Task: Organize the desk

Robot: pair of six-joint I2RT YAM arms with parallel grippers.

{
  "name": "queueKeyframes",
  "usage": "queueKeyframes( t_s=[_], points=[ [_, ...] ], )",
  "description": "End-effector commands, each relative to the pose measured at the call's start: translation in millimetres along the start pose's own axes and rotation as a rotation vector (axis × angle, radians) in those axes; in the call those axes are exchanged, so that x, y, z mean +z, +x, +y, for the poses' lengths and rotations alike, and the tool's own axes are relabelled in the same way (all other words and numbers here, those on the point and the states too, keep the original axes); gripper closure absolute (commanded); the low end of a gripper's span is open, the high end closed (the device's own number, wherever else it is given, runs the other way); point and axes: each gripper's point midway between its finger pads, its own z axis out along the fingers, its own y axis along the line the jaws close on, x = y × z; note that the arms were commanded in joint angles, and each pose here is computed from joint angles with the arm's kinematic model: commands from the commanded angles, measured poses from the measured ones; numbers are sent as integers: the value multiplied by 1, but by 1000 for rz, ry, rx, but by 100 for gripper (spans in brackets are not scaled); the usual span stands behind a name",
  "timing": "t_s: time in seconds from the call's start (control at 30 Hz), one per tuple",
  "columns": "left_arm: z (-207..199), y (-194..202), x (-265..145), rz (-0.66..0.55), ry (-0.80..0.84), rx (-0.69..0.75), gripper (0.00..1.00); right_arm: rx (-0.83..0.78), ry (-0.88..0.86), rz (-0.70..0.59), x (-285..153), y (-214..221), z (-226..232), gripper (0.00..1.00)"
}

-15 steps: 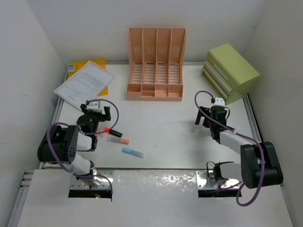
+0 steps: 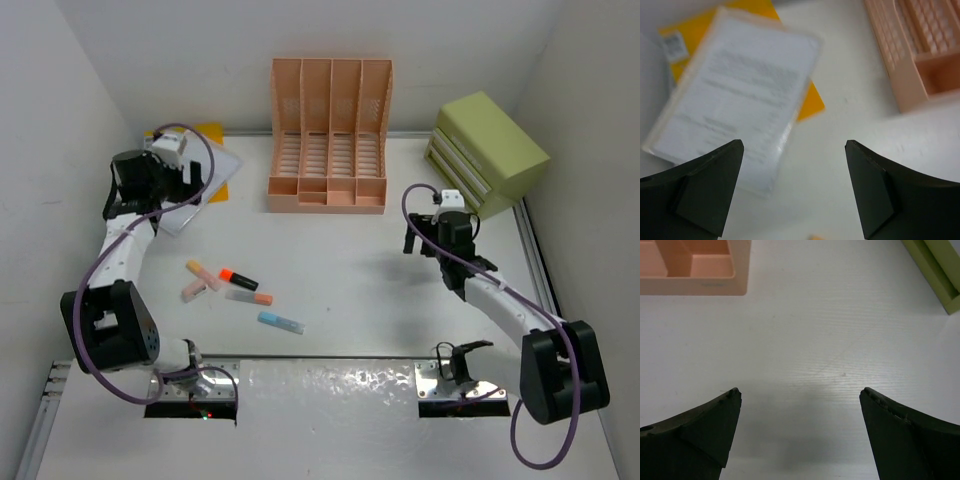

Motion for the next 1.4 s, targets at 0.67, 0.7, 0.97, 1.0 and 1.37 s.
queueKeyframes(
  t_s=[0.67, 0.7, 0.97, 1.0, 1.37],
  points=[
    [-111, 114, -8, 392, 382, 360, 19, -156, -71, -36, -16, -68, 33, 16],
    [-110, 105, -3, 369, 357, 324, 19, -157, -18, -41, -16, -77, 25, 21],
    [-110, 115, 17, 403, 337, 245, 19, -749, 356, -88, 8, -176, -3, 49],
    [-110, 120, 17, 415, 340, 246, 19, -811, 387, -103, 13, -188, -3, 48],
    [-109, 131, 21, 408, 342, 252, 19, -1158, 845, 105, 74, -241, -49, 46]
  ],
)
